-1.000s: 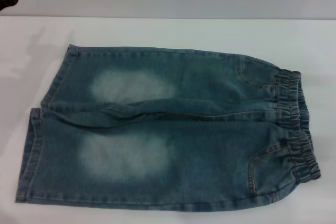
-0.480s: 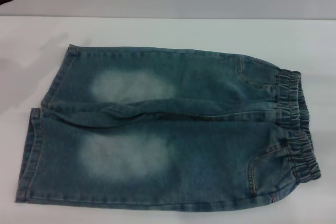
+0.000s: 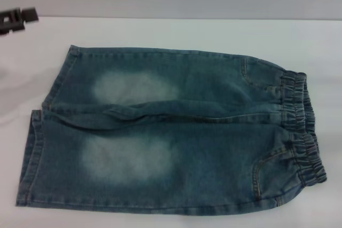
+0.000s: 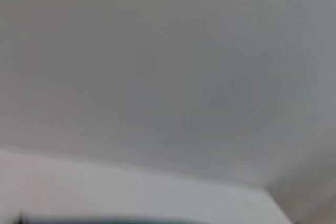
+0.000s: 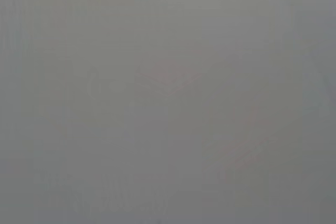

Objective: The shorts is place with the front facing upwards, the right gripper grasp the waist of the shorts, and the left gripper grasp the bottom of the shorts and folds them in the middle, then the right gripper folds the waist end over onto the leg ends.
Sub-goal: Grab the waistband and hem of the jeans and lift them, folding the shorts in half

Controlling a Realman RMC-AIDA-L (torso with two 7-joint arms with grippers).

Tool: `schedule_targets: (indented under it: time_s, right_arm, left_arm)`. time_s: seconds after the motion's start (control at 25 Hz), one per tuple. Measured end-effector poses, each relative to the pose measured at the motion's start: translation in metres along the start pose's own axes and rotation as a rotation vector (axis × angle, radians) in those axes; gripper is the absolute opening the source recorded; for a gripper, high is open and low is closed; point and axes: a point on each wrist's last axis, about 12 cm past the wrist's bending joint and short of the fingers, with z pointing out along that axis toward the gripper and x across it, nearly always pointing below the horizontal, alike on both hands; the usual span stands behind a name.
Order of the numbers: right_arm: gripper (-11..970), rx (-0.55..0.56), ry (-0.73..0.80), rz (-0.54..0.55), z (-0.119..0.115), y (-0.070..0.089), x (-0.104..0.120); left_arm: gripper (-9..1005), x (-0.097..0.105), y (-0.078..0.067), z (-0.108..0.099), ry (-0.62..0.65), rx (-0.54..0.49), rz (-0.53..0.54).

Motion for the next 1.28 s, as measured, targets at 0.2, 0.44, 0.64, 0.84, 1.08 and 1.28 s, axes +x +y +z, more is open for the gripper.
schedule_targets:
  time_s: [0.2, 0.44, 0.64, 0.84, 1.08, 1.28]
  right_arm:
    - [512, 0.004, 0.009, 0.000, 0.001, 0.000, 0.001]
    - [511, 0.011, 0.031, -0.006, 0.007, -0.001, 0.002]
    - [513, 0.016, 0.044, -0.007, 0.007, -0.002, 0.003]
    - [514, 0.019, 0.053, -0.010, 0.009, -0.003, 0.004]
    - [513, 0.028, 0.071, -0.018, 0.011, -0.005, 0.005]
    - [513, 0.027, 0.091, -0.019, 0.013, -0.004, 0.007]
  left_arm:
    - [793, 0.010, 0.000, -0.010, 0.168, -0.018, -0.102]
    - [789, 0.019, -0.002, -0.020, 0.283, -0.017, -0.147]
    - [786, 0.032, 0.000, -0.027, 0.368, -0.037, -0.194]
    - [783, 0.047, 0.001, -0.027, 0.448, -0.052, -0.232]
    - [779, 0.058, -0.001, -0.028, 0.507, -0.044, -0.254]
    - [776, 0.070, 0.002, -0.029, 0.558, -0.090, -0.307]
